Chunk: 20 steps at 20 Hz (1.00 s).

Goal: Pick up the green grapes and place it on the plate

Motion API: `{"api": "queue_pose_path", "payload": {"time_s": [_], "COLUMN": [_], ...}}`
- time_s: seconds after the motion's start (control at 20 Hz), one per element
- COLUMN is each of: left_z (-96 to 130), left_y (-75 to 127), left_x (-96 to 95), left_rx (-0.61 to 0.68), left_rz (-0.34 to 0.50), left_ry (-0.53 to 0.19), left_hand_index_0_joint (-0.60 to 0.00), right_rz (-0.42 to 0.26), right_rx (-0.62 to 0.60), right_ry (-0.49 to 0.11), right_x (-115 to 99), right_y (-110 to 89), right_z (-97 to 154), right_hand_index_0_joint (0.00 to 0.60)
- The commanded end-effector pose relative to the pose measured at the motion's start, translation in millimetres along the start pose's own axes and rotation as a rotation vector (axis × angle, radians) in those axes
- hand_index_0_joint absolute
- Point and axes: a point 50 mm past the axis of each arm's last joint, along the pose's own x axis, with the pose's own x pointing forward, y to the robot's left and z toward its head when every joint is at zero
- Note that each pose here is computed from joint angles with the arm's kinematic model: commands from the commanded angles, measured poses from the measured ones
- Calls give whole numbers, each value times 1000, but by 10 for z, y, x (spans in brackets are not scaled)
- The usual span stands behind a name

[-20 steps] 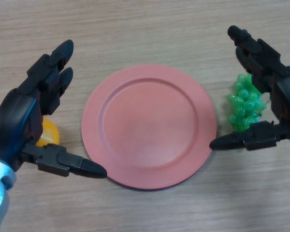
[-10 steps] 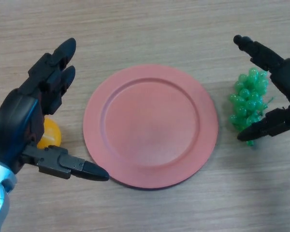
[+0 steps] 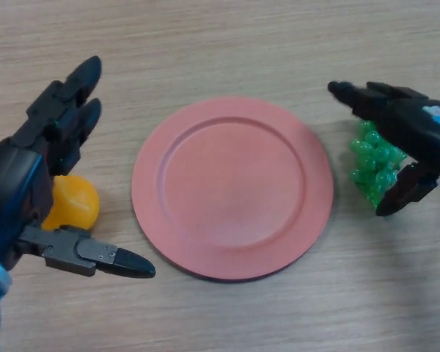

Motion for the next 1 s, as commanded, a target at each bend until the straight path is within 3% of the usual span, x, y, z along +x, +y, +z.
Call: {"api": "queue_pose_path", "payload": {"time_s": [0.05, 0.35, 0.45, 0.5, 0.55, 0.6, 0.75, 0.9, 1.0], "left_z": [292, 271, 268, 263, 257, 245, 246, 234, 230], "left_y": [88, 97, 96, 93, 90, 83, 77, 62, 62], "left_x": [-68, -55, -54, -53, -53, -50, -43, -43, -41], "left_rx": [85, 87, 86, 87, 88, 93, 86, 77, 70], "left_rz": [20, 22, 21, 20, 19, 15, 13, 7, 8], "left_ry": [-187, -185, -184, -182, -179, -174, -168, -164, -160], "left_hand_index_0_joint": [0, 0, 0, 0, 0, 0, 0, 0, 0], "right_rz": [-212, -82, -57, -42, -34, -36, -84, -212, -257], "right_rx": [-90, -112, -93, -73, -59, -52, -5, 297, 317], "right_ry": [-45, -24, -27, -35, -41, -42, -42, -62, -64], "right_x": [-25, 21, 11, -5, -22, -59, -59, -49, -79], "right_y": [-452, -192, -165, -147, -136, -123, -172, -266, -322], "right_z": [-1, -140, -148, -149, -154, -184, -194, -141, -152], "right_hand_index_0_joint": [0, 0, 200, 350, 450, 595, 600, 600, 600]}}
